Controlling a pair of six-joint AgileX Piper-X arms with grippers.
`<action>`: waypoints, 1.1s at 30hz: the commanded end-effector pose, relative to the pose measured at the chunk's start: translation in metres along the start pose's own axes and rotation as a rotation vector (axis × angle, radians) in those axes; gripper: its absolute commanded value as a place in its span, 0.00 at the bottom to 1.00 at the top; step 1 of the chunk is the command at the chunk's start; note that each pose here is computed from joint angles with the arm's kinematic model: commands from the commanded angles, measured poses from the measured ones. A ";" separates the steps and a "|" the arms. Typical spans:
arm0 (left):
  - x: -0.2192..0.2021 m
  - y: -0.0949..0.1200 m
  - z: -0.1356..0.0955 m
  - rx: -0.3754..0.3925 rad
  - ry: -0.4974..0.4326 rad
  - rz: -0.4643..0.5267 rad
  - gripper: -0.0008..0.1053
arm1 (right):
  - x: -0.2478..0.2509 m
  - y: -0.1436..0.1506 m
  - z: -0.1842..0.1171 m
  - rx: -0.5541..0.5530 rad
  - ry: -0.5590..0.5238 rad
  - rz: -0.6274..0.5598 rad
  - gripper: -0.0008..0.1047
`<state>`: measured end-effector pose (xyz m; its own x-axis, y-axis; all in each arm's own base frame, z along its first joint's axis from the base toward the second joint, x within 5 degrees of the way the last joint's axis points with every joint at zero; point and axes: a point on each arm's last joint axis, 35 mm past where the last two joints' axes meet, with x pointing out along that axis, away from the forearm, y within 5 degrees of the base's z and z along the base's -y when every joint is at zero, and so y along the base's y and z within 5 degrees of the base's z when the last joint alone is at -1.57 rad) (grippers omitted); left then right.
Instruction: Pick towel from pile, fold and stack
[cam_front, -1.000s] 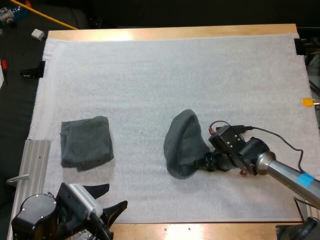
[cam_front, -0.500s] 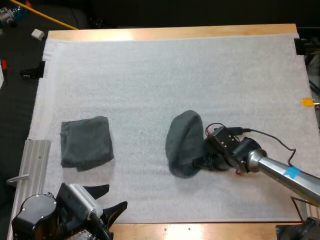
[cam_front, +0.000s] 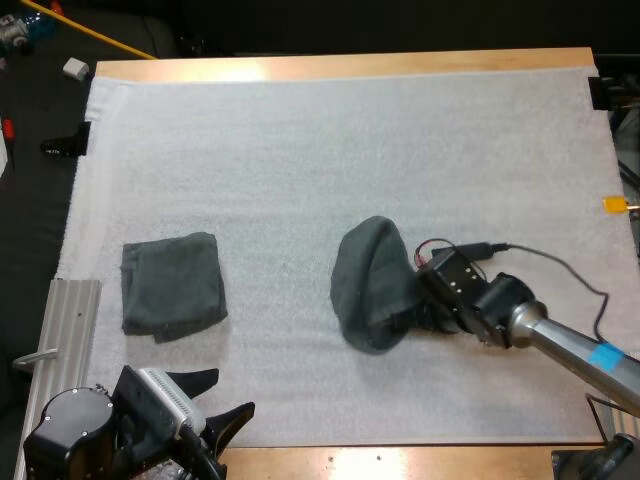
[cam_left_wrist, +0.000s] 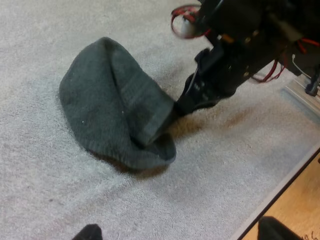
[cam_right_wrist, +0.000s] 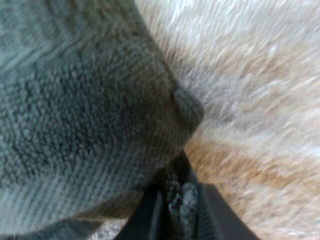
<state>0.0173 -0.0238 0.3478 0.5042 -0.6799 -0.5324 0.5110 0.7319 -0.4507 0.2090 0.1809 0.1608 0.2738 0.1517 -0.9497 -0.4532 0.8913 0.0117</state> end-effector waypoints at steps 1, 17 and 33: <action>0.000 -0.001 0.002 0.011 -0.007 -0.011 0.58 | -0.028 -0.004 0.005 -0.065 -0.034 -0.082 0.01; 0.000 -0.001 0.002 0.004 -0.010 -0.012 0.58 | -0.076 -0.018 -0.013 -0.106 0.069 -0.222 0.63; 0.001 -0.001 0.004 0.020 -0.021 -0.016 0.58 | -0.098 -0.024 -0.032 -0.067 0.100 -0.204 0.54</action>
<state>0.0182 -0.0241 0.3492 0.5122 -0.6828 -0.5210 0.5176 0.7295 -0.4472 0.1691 0.1342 0.2448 0.3023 -0.0855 -0.9494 -0.4648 0.8563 -0.2251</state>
